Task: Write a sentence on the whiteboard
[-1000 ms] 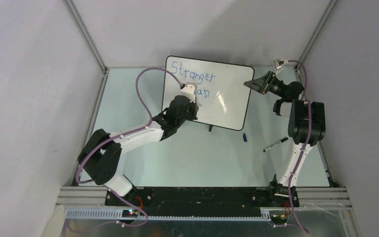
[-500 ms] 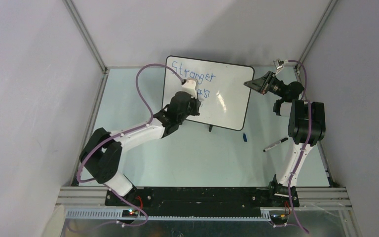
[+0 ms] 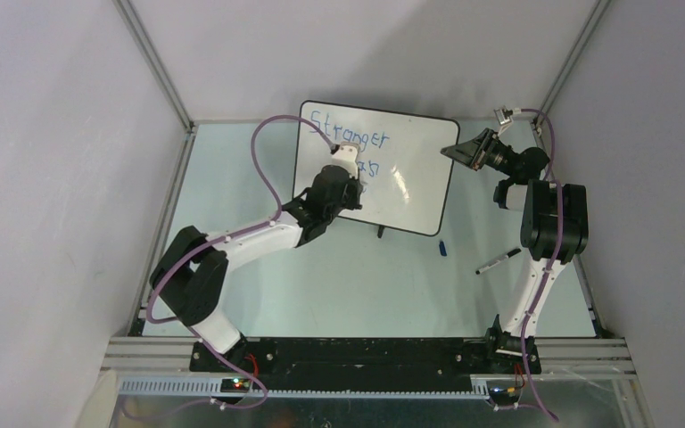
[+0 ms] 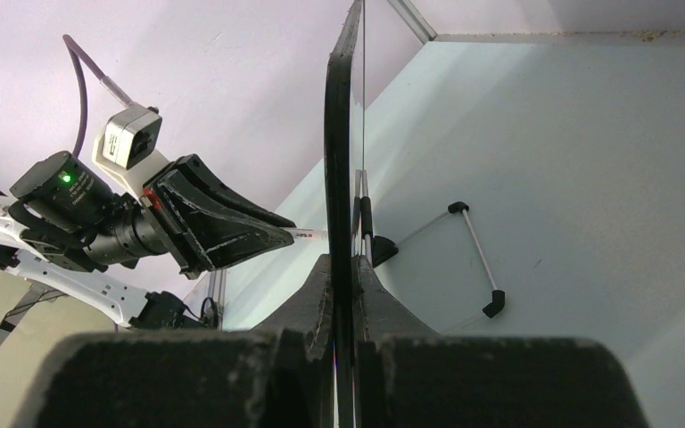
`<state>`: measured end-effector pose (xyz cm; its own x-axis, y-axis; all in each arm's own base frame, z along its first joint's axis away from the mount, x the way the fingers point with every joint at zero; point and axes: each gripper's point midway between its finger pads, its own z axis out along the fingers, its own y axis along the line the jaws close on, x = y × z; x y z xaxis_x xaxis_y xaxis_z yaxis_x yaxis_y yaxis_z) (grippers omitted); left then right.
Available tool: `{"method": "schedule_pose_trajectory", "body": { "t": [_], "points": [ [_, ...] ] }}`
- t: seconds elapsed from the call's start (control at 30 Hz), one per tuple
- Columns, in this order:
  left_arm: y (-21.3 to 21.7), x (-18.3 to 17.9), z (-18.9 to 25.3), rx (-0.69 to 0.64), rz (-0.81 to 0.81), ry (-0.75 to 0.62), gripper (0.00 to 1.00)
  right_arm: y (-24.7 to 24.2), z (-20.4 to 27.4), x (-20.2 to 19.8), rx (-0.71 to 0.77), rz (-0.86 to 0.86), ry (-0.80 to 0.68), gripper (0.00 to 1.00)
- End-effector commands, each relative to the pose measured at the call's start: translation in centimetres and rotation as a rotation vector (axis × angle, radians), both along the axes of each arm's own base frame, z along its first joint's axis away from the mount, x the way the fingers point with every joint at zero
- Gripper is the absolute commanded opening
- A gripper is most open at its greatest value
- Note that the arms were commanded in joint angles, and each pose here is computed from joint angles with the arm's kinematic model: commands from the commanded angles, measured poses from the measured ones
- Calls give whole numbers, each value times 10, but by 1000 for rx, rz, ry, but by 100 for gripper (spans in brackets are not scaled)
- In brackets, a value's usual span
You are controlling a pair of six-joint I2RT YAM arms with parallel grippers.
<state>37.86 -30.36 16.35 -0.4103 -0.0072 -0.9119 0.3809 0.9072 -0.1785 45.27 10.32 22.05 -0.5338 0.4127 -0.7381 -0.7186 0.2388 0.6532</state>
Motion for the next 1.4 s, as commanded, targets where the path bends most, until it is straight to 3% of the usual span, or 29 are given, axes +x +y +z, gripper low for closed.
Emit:
{"method": "schedule_pose_trajectory", "body": {
  "t": [0.0, 1.37],
  "points": [
    [-5, 11, 22, -25, 19, -53, 0, 0, 38, -9, 16, -5, -66, 0],
    [3, -7, 0, 51, 33, -20, 0, 0, 40, -10, 14, -2, -68, 0]
  ]
}}
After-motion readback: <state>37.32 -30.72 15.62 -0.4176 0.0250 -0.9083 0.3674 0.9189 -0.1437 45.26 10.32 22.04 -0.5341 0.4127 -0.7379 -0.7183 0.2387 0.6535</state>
